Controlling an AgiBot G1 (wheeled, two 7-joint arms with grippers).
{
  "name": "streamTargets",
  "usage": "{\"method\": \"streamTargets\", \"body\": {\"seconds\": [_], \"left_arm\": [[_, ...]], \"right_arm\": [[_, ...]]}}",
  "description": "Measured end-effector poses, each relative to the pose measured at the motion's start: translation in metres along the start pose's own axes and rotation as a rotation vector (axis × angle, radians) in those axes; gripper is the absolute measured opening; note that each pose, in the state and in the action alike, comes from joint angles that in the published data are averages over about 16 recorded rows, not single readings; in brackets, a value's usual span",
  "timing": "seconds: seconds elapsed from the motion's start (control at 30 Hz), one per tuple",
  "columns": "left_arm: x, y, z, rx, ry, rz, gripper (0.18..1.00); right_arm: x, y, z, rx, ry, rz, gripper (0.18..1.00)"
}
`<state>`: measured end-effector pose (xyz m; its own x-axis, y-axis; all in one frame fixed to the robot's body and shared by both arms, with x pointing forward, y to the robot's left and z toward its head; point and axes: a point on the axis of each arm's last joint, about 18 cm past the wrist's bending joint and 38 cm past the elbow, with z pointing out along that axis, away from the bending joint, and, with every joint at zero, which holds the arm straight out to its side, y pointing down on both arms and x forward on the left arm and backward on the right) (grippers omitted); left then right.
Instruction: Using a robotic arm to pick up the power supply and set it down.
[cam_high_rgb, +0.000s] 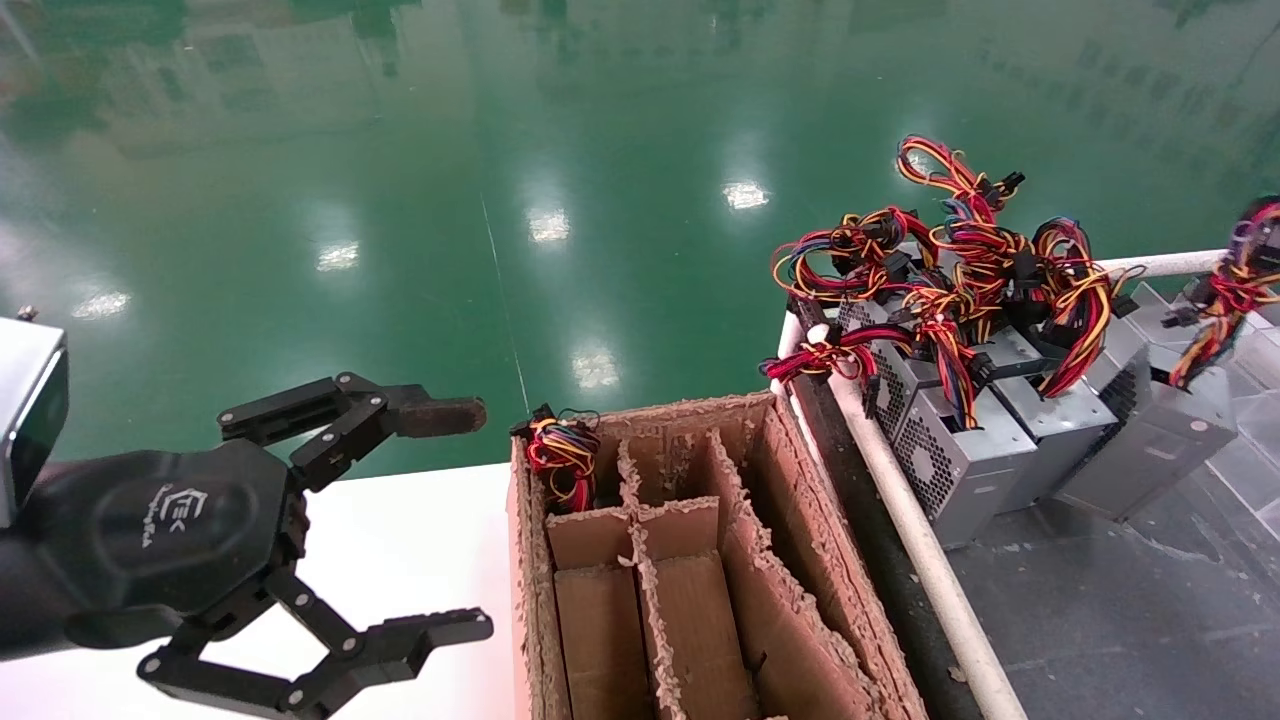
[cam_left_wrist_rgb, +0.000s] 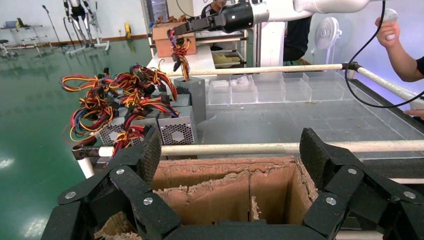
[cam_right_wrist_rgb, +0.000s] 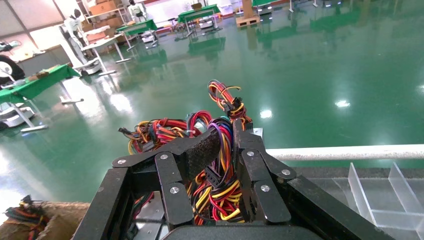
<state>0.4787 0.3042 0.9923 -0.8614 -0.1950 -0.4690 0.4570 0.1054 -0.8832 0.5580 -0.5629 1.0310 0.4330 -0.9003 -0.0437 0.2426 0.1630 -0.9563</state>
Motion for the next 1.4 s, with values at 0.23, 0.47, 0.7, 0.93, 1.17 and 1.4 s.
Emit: {"method": "streamTargets", "body": {"seconds": [0.23, 0.47, 0.7, 0.93, 1.17, 1.4], "left_arm": [[0.0, 0.0, 0.0, 0.0, 0.0, 0.0, 1.001], [0.0, 0.0, 0.0, 0.0, 0.0, 0.0, 1.001], [0.0, 0.0, 0.0, 0.0, 0.0, 0.0, 1.001], [0.0, 0.0, 0.0, 0.0, 0.0, 0.0, 1.001], [0.0, 0.0, 0.0, 0.0, 0.0, 0.0, 1.001], [0.0, 0.0, 0.0, 0.0, 0.0, 0.0, 1.001]], "right_arm": [[-0.003, 0.008, 0.022, -0.027, 0.003, -0.018, 0.19], [-0.005, 0.017, 0.035, -0.06, 0.001, -0.037, 0.19], [-0.007, 0.021, 0.038, -0.082, -0.005, -0.045, 0.2], [-0.01, 0.023, 0.038, -0.101, -0.02, -0.054, 0.235], [-0.012, 0.022, 0.035, -0.121, -0.037, -0.079, 0.318], [-0.013, 0.013, 0.026, -0.12, -0.048, -0.114, 0.454]]}}
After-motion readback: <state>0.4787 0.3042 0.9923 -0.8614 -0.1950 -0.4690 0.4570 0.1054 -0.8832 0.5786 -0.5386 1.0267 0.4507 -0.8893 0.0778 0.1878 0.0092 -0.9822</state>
